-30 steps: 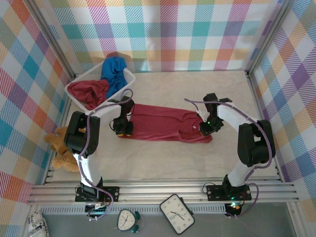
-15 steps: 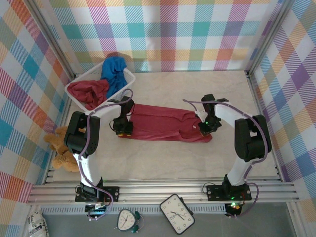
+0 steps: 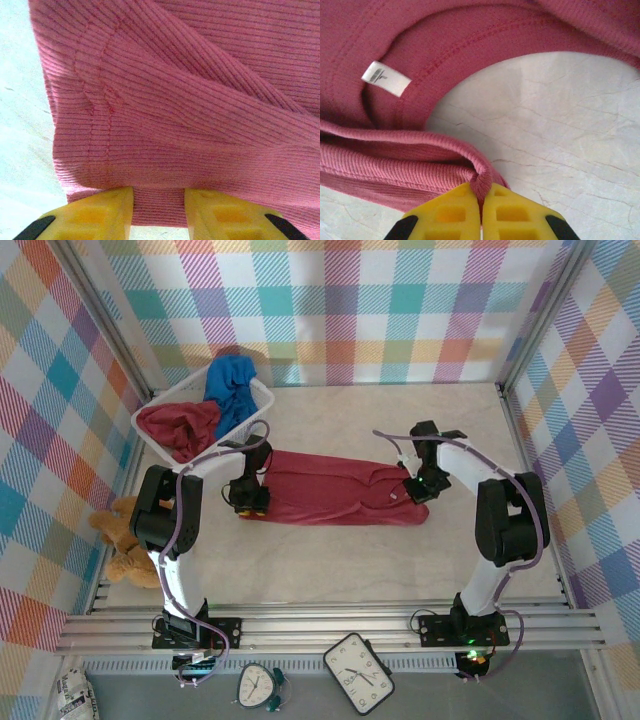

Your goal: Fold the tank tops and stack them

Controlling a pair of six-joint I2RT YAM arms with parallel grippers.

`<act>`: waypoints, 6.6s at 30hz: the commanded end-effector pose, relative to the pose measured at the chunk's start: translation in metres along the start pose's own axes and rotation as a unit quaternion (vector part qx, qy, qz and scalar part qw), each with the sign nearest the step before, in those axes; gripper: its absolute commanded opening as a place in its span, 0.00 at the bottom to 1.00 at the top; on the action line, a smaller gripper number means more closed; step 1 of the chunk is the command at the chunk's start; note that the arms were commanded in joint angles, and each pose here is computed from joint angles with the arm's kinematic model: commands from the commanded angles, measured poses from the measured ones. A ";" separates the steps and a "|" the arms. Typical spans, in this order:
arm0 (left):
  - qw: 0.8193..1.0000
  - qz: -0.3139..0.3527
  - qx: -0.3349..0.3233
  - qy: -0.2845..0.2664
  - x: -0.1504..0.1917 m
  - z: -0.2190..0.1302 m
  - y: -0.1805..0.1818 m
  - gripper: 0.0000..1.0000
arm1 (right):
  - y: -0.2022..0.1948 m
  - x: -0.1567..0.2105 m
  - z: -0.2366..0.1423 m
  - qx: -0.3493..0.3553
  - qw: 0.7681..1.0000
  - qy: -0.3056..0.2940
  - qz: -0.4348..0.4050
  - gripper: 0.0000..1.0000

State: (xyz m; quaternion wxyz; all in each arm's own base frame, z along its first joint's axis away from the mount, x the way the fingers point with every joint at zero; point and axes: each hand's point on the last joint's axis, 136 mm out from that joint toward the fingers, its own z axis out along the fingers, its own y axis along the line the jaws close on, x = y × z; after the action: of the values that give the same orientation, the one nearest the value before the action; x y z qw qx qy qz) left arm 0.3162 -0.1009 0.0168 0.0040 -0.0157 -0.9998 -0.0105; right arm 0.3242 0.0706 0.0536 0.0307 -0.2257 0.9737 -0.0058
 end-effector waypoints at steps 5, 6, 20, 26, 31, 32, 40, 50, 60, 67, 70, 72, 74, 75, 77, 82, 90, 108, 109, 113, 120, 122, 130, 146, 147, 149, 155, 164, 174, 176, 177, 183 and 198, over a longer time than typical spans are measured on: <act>1.000 0.000 -0.018 0.022 0.005 0.012 0.011 0.33 | -0.011 -0.001 0.021 0.006 0.999 0.038 0.016 0.09; 1.000 -0.001 -0.015 0.022 0.005 0.011 0.010 0.33 | -0.012 -0.002 0.024 0.008 0.999 0.039 0.015 0.10; 0.996 -0.011 0.078 -0.033 -0.014 -0.043 -0.020 0.40 | 0.003 0.004 -0.035 -0.009 0.996 -0.061 0.072 0.40; 0.995 0.002 0.076 -0.067 -0.056 -0.061 -0.028 0.43 | 0.065 -0.003 -0.045 -0.157 0.960 -0.146 0.178 0.44; 0.995 0.009 0.040 -0.094 -0.103 -0.053 -0.026 0.43 | 0.094 -0.014 -0.032 -0.221 0.926 -0.175 0.252 0.47; 0.994 0.010 0.034 -0.103 -0.114 -0.054 -0.026 0.43 | 0.096 -0.017 -0.028 -0.221 0.924 -0.177 0.258 0.47; 0.994 0.019 -0.002 -0.106 -0.145 -0.028 -0.023 0.39 | 0.089 -0.030 0.003 -0.189 0.928 -0.169 0.274 0.46; 0.999 -0.003 0.002 -0.046 -0.104 -0.004 -0.018 0.38 | 0.055 -0.017 0.032 -0.097 0.957 -0.108 0.250 0.45; 0.992 -0.067 0.085 -0.070 -0.058 -0.017 -0.040 0.38 | 0.007 -0.038 0.024 -0.053 0.969 -0.097 0.222 0.45; 0.985 -0.096 0.122 -0.077 -0.021 -0.015 -0.067 0.38 | -0.013 -0.052 0.043 -0.041 0.979 -0.071 0.185 0.45; 0.984 -0.106 0.125 -0.076 -0.005 -0.013 -0.070 0.39 | -0.025 -0.052 0.052 -0.033 0.981 -0.062 0.181 0.44; 0.984 -0.108 0.121 -0.073 0.005 -0.011 -0.070 0.39 | -0.031 -0.054 0.053 -0.033 0.982 -0.059 0.179 0.44; 0.984 -0.111 0.118 -0.070 0.013 -0.010 -0.071 0.40 | -0.039 -0.059 0.055 -0.024 0.984 -0.063 0.167 0.45; 0.984 -0.111 0.121 -0.068 0.017 -0.010 -0.073 0.40 | -0.043 -0.060 0.056 -0.020 0.985 -0.059 0.162 0.45; 0.984 -0.111 0.119 -0.066 0.024 -0.010 -0.072 0.41 | -0.053 -0.065 0.060 -0.010 0.987 -0.060 0.152 0.45; 0.986 -0.102 0.107 -0.076 0.024 -0.024 -0.067 0.43 | -0.063 -0.084 0.061 -0.012 0.989 -0.088 0.114 0.46; 0.994 -0.048 0.029 -0.096 0.008 -0.058 -0.034 0.48 | -0.025 -0.121 -0.012 -0.065 0.973 -0.217 0.053 0.52; 0.994 -0.023 0.111 -0.010 -0.007 -0.015 -0.032 0.50 | 0.255 -0.058 -0.060 -0.248 0.932 -0.240 -0.115 0.59; 0.994 -0.023 0.110 -0.005 -0.006 -0.012 -0.032 0.50 | 0.270 -0.055 -0.057 -0.255 0.929 -0.237 -0.126 0.59; 0.996 -0.026 0.090 0.010 -0.005 -0.001 -0.024 0.48 | 0.321 -0.038 -0.037 -0.255 0.926 -0.212 -0.179 0.59; 0.997 -0.019 0.077 0.017 -0.003 0.004 -0.020 0.43 | 0.358 -0.025 -0.004 -0.202 0.928 -0.207 -0.237 0.58; 0.996 -0.019 0.084 0.020 -0.004 0.005 -0.022 0.41 | 0.361 -0.025 0.003 -0.176 0.928 -0.208 -0.253 0.57; 0.994 -0.017 0.099 0.038 0.000 0.012 -0.029 0.31 | 0.359 -0.022 0.031 -0.076 0.932 -0.195 -0.297 0.55; 0.996 0.000 0.089 -0.016 -0.001 -0.055 -0.037 0.00 | 0.372 -0.003 -0.027 -0.195 0.915 -0.215 -0.282 0.07; 0.995 0.003 0.095 -0.025 -0.003 -0.064 -0.042 0.00 | 0.369 -0.003 -0.034 -0.215 0.914 -0.215 -0.269 0.07; 0.994 0.007 0.106 -0.041 -0.008 -0.080 -0.050 0.00 | 0.363 -0.002 -0.049 -0.258 0.909 -0.215 -0.245 0.06; 0.986 0.027 0.147 -0.073 -0.030 -0.112 -0.087 0.00 | 0.326 -0.006 -0.080 -0.352 0.898 -0.194 -0.178 0.06; 0.975 0.061 0.191 -0.099 -0.079 -0.128 -0.153 0.02 | 0.242 -0.018 -0.079 -0.371 0.904 -0.188 -0.099 0.06; 0.969 0.070 0.209 -0.110 -0.128 -0.110 -0.198 0.04 | 0.172 -0.038 -0.055 -0.344 0.919 -0.189 -0.032 0.07; 0.967 0.070 0.219 -0.113 -0.136 -0.107 -0.205 0.04 | 0.161 -0.041 -0.052 -0.345 0.919 -0.190 -0.020 0.07; 0.965 0.070 0.225 -0.116 -0.140 -0.105 -0.209 0.04 | 0.156 -0.043 -0.049 -0.344 0.919 -0.191 -0.016 0.07; 0.954 0.075 0.258 -0.131 -0.161 -0.096 -0.231 0.05 | 0.131 -0.050 -0.029 -0.330 0.927 -0.179 0.007 0.07; 0.940 0.083 0.298 -0.145 -0.180 -0.086 -0.253 0.29 | 0.081 -0.064 0.000 -0.295 0.938 -0.149 0.099 0.15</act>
State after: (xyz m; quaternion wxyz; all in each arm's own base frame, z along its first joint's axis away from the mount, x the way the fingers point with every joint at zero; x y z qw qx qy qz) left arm 0.4798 -0.3469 0.0734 -0.1056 -0.0863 -0.9551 0.2631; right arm 0.3414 0.1783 0.0613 0.1251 -0.1459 0.9249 0.3281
